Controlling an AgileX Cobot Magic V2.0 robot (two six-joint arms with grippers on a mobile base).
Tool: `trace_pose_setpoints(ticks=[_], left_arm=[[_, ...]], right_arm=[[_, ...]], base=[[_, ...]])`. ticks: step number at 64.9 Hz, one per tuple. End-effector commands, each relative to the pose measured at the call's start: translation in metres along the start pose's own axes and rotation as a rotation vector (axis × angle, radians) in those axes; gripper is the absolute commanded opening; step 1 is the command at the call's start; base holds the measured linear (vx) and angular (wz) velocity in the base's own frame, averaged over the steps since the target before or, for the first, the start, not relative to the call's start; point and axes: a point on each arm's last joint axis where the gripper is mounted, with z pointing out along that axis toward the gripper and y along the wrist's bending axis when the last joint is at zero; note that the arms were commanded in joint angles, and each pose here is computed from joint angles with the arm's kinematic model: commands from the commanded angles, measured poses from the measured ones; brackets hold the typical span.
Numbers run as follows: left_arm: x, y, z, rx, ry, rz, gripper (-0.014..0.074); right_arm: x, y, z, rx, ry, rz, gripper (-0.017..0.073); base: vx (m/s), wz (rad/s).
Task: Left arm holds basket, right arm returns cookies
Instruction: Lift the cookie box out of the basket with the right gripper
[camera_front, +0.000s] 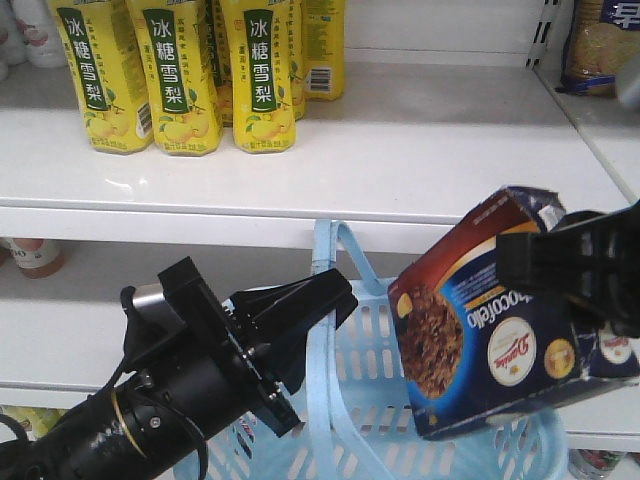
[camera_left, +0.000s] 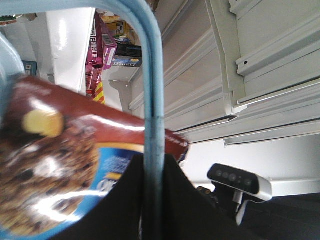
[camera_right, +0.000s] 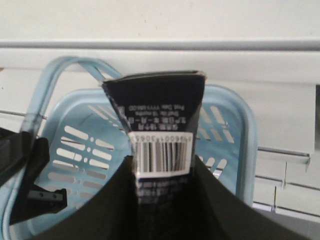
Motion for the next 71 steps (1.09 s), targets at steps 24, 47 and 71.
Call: trace_pose_setpoints(ticks=[24, 47, 71], left_arm=[[0.0, -0.039, -0.001, 0.324, -0.002, -0.004, -0.0003], [0.0, -0.039, -0.001, 0.324, -0.002, -0.004, -0.0003], [0.0, -0.039, -0.001, 0.324, -0.002, -0.004, -0.0003]], right_arm=[[-0.042, 0.011, -0.04, -0.162, -0.407, -0.138, -0.0006], [-0.055, 0.01, -0.044, -0.172, -0.531, -0.235, -0.0006], [-0.079, -0.012, -0.048, -0.135, -0.686, -0.248, -0.0006]], base=[[0.0, 0.0], [0.0, 0.0], [0.0, 0.0]])
